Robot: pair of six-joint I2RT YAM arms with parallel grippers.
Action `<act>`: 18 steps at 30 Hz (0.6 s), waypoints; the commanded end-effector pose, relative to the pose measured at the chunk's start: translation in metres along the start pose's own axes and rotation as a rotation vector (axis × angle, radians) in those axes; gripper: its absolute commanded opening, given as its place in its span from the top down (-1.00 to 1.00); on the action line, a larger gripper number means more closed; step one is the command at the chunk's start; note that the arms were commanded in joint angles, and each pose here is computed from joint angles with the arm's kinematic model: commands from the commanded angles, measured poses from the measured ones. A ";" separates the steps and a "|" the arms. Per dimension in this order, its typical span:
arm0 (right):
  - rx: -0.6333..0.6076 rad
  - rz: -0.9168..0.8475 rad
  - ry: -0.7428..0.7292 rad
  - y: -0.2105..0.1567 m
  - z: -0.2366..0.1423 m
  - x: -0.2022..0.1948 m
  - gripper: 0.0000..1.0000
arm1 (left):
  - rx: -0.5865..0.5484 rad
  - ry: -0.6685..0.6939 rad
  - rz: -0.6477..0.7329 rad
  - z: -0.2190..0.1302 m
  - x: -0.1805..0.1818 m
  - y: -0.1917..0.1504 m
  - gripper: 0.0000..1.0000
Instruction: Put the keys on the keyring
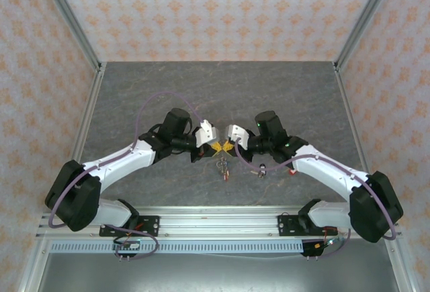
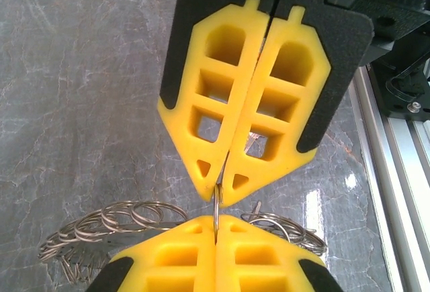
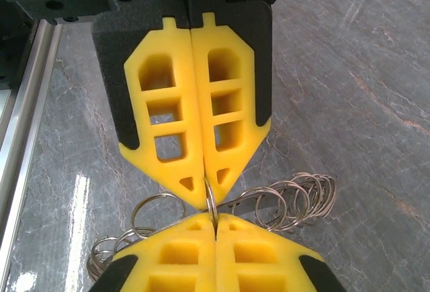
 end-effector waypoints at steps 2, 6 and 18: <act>-0.043 -0.075 -0.090 0.012 -0.016 0.003 0.74 | -0.069 0.031 0.041 -0.002 -0.002 0.008 1.00; -0.012 0.005 -0.208 0.006 -0.025 0.003 0.55 | -0.100 0.058 0.051 -0.007 -0.005 0.011 1.00; 0.060 0.854 -0.746 -0.010 -0.064 -0.029 0.33 | -0.204 0.067 0.001 -0.010 -0.007 0.013 1.00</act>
Point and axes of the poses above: each hand's point on the last joint's axis, 136 mm out from that joint toward the fingers, its own z axis out along the fingers, its own x axis along the line the jaws close on, y = z × x, the point moved 10 cm from there along -z, back along the fingers, and after that the axes turned 4 degrees about -z, right-handed, at the moved point
